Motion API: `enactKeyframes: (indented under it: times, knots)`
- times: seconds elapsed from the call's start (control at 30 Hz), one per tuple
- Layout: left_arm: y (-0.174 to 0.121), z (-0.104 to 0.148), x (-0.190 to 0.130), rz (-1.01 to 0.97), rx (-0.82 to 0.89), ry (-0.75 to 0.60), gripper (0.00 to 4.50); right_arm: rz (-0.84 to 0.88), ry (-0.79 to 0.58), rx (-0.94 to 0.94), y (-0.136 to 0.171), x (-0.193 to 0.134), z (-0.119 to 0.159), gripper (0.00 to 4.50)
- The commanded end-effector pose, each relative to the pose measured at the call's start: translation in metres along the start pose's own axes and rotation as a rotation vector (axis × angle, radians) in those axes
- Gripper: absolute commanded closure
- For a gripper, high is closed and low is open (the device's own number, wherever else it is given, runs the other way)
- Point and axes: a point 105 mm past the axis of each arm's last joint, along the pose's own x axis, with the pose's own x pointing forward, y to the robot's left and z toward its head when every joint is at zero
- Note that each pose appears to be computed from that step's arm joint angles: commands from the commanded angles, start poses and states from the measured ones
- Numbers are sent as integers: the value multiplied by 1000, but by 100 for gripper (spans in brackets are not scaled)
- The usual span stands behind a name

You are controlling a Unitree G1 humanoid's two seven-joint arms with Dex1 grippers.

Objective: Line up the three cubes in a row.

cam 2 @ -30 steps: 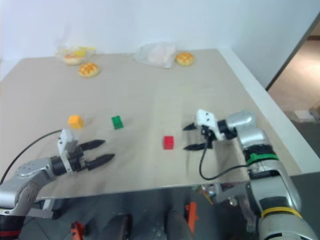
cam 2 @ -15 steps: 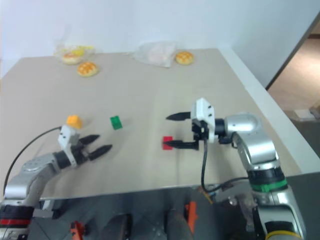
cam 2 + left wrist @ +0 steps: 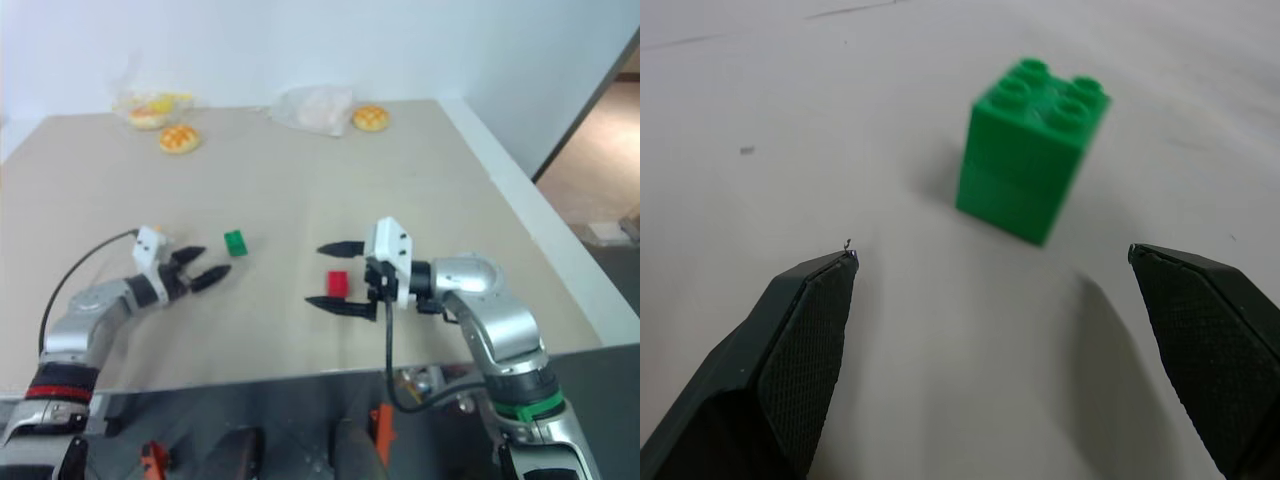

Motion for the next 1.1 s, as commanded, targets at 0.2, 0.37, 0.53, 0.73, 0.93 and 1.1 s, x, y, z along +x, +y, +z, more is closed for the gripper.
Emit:
enactKeyframes:
  times: [0.2,0.37,0.53,0.73,0.93,1.1]
  knots:
    - [1,14,16,-38,39,-30,0,0,-19,-31,2,2,9,23]
    - [-1,13,19,-57,41,-26,0,-5,-16,-31,2,3,8,23]
    - [-2,15,21,-64,38,-35,112,-8,-15,-29,2,4,8,19]
    - [0,18,25,-65,44,-34,315,-15,-20,-28,0,4,9,19]
    - [1,21,28,-72,48,-37,324,-19,-18,-27,1,3,8,19]
    - [0,21,30,-80,46,-38,324,-23,-19,-22,3,3,8,19]
